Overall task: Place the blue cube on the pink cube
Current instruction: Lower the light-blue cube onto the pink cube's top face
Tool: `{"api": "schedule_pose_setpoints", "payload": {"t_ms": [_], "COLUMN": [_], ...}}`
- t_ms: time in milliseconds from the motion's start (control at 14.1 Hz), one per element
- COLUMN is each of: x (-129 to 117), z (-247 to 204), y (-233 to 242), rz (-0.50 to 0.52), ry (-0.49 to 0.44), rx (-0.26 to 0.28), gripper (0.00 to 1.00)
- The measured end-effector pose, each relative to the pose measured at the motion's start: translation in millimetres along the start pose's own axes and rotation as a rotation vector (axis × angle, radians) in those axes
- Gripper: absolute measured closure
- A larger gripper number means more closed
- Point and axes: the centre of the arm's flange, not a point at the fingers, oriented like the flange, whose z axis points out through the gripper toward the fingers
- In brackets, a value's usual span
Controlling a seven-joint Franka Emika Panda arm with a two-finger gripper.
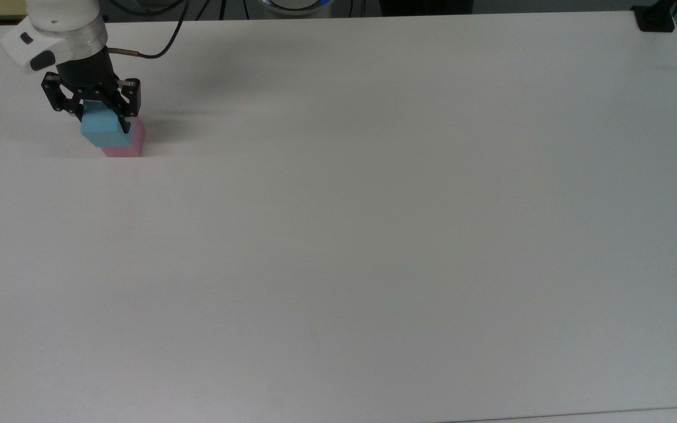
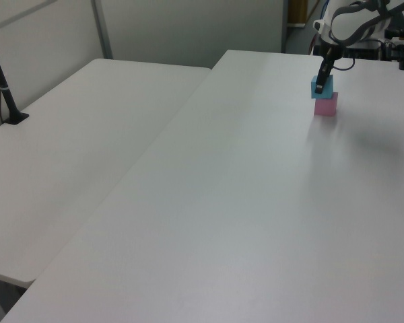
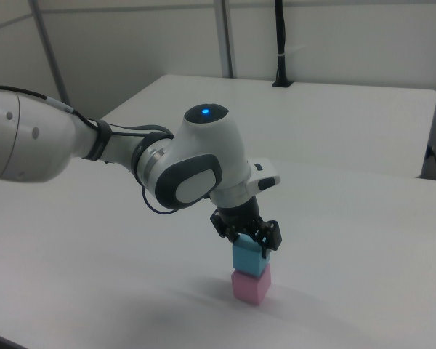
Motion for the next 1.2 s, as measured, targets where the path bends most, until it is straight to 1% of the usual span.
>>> {"api": "schedule_pose_setpoints", "payload": {"t_ms": [354, 638, 992, 1134, 1205], "x": [0.0, 0.1, -4.5, -4.8, -4.9], "z": [-0.3, -11.0, -12.8, -12.3, -12.2], "y": [0.3, 3.6, 7.2, 7.0, 6.9], "rz": [0.0, 0.002, -0.009, -0.009, -0.009], "ry": [0.0, 0.018, 0.002, 0.001, 0.0], "rx": [0.0, -0.006, 0.002, 0.003, 0.003], "gripper": [0.33, 0.33, 0.33, 0.31, 0.23]}}
